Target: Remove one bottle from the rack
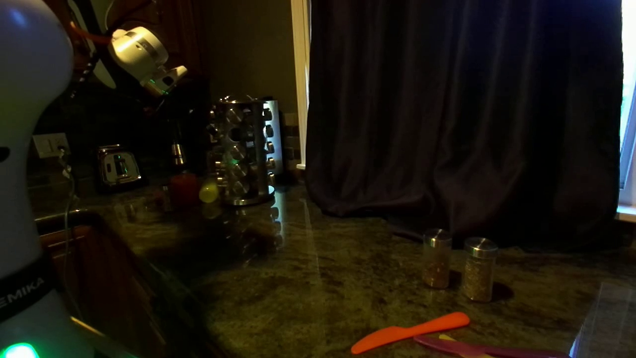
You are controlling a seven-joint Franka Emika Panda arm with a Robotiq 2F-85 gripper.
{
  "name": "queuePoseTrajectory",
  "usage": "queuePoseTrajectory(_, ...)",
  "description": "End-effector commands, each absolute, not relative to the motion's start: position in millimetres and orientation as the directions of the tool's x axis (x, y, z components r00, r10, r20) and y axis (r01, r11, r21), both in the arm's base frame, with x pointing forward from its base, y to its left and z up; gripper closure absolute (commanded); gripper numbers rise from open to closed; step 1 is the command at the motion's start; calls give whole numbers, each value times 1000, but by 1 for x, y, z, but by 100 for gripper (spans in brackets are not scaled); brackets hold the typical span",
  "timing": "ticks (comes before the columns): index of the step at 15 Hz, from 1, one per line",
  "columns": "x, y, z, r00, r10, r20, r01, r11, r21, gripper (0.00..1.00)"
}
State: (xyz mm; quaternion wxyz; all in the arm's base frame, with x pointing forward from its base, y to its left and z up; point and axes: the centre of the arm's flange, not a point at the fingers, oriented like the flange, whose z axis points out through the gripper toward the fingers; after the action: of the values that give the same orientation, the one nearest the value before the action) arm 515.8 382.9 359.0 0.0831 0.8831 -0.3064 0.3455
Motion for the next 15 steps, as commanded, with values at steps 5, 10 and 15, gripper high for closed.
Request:
queuePoseTrajectory(5,511,372,370,679,-498,539,-594,-805,5,76)
queuePoseTrajectory(10,502,373,378,761,-446,471,-511,-860,10,76)
queuePoseTrajectory(15,488,380,386,825,-353,441,-379,-925,-33,76)
